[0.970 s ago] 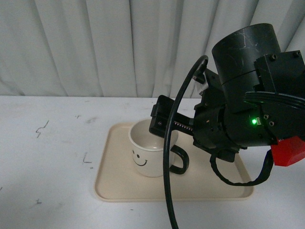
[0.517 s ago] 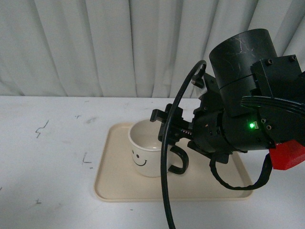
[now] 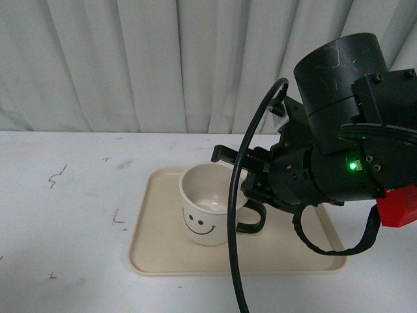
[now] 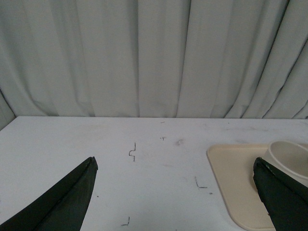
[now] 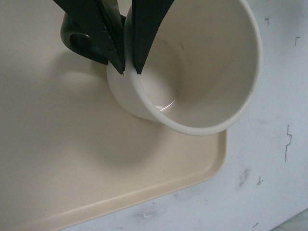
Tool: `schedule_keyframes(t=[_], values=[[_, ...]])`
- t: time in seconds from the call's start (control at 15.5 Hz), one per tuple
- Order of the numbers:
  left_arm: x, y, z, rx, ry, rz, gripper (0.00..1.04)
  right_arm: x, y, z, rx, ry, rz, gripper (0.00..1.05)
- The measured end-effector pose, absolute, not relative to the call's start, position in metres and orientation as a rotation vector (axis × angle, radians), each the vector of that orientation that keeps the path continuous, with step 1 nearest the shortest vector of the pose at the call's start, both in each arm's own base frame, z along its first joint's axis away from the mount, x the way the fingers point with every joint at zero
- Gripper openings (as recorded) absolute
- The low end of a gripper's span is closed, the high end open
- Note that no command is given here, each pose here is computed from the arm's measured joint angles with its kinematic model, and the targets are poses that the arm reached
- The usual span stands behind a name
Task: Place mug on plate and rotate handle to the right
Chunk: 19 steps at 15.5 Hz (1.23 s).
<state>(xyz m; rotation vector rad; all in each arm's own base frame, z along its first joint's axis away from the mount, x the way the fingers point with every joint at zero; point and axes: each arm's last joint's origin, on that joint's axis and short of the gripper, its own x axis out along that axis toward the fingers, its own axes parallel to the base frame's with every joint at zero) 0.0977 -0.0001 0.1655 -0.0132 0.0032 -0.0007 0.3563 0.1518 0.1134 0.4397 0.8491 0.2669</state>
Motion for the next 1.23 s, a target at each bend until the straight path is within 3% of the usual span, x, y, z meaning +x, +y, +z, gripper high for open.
schedule_keyframes(t=[0.13, 0.19, 0.32, 0.65, 0.91, 1.23], values=[[0.098, 0.0, 0.166, -0.014, 0.004, -0.001, 0.98, 0.355, 0.148, 0.125, 0.437, 0.831, 0.275, 0.03], [0.098, 0.0, 0.166, -0.014, 0.003, -0.001, 0.98, 0.355, 0.133, 0.155, 0.421, 0.767, 0.302, 0.03], [0.098, 0.0, 0.166, -0.014, 0.003, -0.001, 0.98, 0.358, 0.109, 0.167, 0.372, 0.754, 0.306, 0.03], [0.098, 0.0, 0.166, -0.014, 0.003, -0.001, 0.98, 0.38, 0.044, 0.17, 0.233, 0.77, 0.308, 0.03], [0.098, 0.0, 0.166, -0.014, 0.003, -0.001, 0.98, 0.384, 0.031, 0.164, 0.156, 0.77, 0.41, 0.03], [0.098, 0.0, 0.166, -0.014, 0.003, -0.001, 0.98, 0.385, 0.015, 0.135, 0.155, 0.825, 0.401, 0.03]])
